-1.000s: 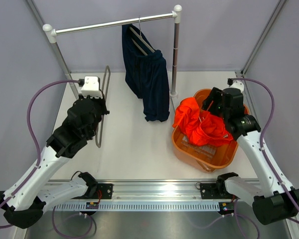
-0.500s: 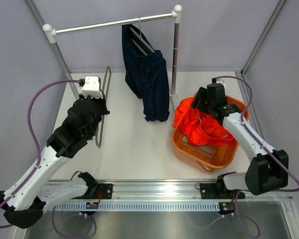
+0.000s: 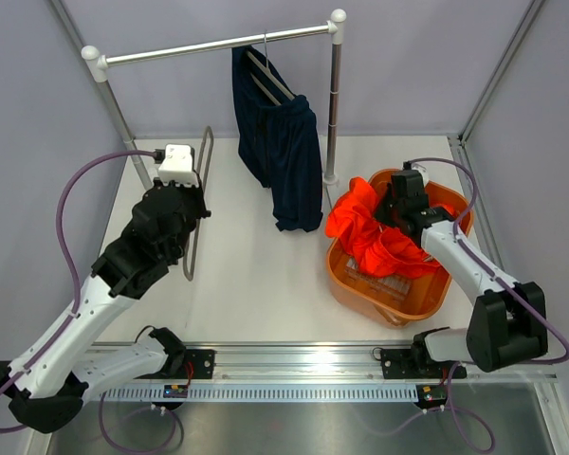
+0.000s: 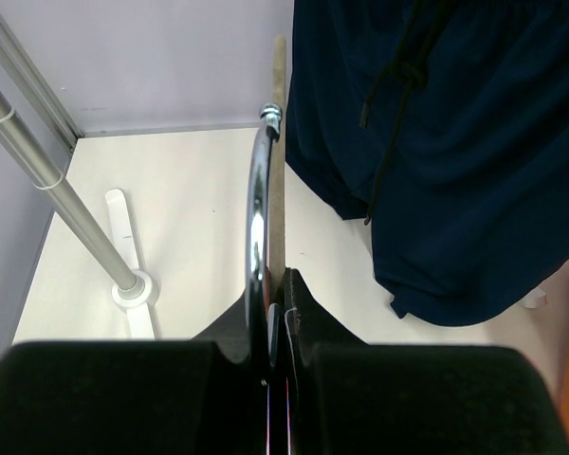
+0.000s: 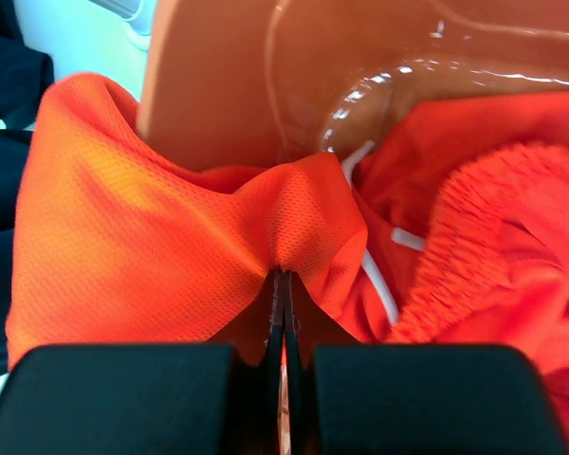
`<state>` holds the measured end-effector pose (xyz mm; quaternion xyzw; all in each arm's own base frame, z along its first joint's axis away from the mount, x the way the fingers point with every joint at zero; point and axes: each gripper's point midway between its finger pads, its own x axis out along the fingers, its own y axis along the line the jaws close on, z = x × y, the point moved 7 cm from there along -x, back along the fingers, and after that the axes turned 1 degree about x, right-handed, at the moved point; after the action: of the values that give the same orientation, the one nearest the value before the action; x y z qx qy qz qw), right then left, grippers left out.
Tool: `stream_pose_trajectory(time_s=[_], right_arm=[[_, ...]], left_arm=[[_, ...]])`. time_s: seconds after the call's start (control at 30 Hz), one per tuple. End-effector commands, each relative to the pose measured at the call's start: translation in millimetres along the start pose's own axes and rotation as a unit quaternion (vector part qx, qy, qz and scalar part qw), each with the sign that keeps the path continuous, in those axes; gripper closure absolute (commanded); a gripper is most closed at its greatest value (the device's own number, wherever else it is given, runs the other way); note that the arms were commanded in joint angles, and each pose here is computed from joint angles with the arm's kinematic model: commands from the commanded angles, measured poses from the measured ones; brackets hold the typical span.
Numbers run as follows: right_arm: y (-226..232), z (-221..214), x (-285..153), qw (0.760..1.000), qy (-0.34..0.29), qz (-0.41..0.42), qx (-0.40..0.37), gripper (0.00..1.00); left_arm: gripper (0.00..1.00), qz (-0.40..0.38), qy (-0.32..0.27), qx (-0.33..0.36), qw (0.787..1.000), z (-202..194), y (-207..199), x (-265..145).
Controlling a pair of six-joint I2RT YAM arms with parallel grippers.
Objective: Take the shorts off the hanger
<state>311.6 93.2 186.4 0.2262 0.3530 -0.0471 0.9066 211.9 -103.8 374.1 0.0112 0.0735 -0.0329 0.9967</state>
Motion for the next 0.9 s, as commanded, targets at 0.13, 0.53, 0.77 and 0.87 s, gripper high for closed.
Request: stream_pose_trajectory(time_s=[0.13,0.53,0.77,0.87], right_arm=[[-40,16,-31,0.995,-0.073,-0.058,0.044,1.00],[-62,32,-90,0.985,-0.147,-0.066,0.068,1.00],[-65,45,-138,0.971,-0.218,-0.067,0.077,1.00],[-62,49,-150,0.969,-0.227,-0.060,0.074,1.00]], left_arm=[[1.00,-0.007,-0.020,-0.016,1.000,10,-5,5],[1.00,0.016,-0.001,-0.011,1.000,29,-5,12],[1.00,0.006,0.032,-0.026,0.999,37,3,31],[1.00,-0.022,0.036,-0.045,0.998,46,5,36]])
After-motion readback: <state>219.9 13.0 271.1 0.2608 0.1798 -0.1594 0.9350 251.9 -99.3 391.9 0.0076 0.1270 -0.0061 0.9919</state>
